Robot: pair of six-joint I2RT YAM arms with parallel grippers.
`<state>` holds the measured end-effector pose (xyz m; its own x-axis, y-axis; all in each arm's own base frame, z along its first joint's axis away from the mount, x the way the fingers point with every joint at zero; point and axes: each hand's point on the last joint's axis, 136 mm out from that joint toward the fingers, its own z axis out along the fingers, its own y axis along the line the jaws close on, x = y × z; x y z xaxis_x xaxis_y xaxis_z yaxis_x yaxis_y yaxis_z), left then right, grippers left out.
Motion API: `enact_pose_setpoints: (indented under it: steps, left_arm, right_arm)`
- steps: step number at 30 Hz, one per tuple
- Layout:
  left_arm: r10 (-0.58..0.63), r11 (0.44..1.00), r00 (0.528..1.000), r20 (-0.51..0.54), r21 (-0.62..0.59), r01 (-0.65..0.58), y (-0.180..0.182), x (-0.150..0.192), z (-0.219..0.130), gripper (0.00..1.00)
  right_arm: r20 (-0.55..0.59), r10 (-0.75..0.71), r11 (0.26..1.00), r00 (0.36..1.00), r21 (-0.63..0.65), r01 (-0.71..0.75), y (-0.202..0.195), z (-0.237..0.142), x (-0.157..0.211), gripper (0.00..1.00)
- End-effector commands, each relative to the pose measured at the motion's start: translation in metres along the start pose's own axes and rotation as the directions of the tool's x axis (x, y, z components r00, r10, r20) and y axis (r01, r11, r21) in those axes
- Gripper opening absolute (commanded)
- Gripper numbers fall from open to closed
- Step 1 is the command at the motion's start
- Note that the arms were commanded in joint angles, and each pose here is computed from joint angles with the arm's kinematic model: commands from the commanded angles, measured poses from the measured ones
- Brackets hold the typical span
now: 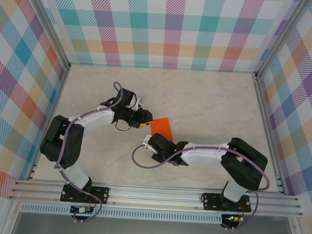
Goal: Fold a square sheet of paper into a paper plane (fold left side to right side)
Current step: Third fold the triangle at the center of the table.
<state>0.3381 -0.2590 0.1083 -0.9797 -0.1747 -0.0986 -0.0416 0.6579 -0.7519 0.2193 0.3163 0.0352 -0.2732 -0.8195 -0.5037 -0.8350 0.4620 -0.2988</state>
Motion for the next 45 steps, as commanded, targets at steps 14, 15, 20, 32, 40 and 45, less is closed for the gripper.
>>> enact_pose_setpoints:
  steps: [14, 15, 20, 32, 40, 45]
  left_arm:
    - [0.06, 0.994, 0.976, -0.211, -0.076, -0.078, 0.001, -0.005, 0.1, 0.24]
    - [0.057, 0.993, 0.975, -0.217, -0.089, -0.078, 0.004, -0.004, 0.102, 0.24]
    - [0.049, 0.985, 0.97, -0.238, -0.149, -0.087, 0.022, 0.001, 0.113, 0.23]
    - [0.052, 0.974, 0.961, -0.27, -0.197, -0.108, 0.04, 0.012, 0.12, 0.21]
    - [0.052, 0.971, 0.96, -0.275, -0.21, -0.113, 0.044, 0.013, 0.12, 0.2]
    - [0.051, 0.97, 0.96, -0.276, -0.216, -0.114, 0.046, 0.014, 0.12, 0.19]
  right_arm:
    - [0.026, 0.126, 0.989, 0.992, -0.085, -0.123, -0.005, -0.006, -0.015, 0.0]
    - [0.028, 0.132, 0.987, 0.991, -0.09, -0.129, -0.005, -0.007, -0.016, 0.0]
    - [0.023, 0.158, 0.979, 0.987, -0.136, -0.153, -0.006, -0.01, -0.018, 0.0]
    - [-0.046, 0.386, 0.861, 0.921, -0.342, -0.378, -0.028, -0.014, -0.019, 0.0]
    - [-0.123, 0.515, 0.746, 0.848, -0.424, -0.514, -0.049, 0.0, -0.011, 0.0]
    - [-0.146, 0.556, 0.698, 0.818, -0.451, -0.556, -0.056, 0.005, -0.007, 0.0]
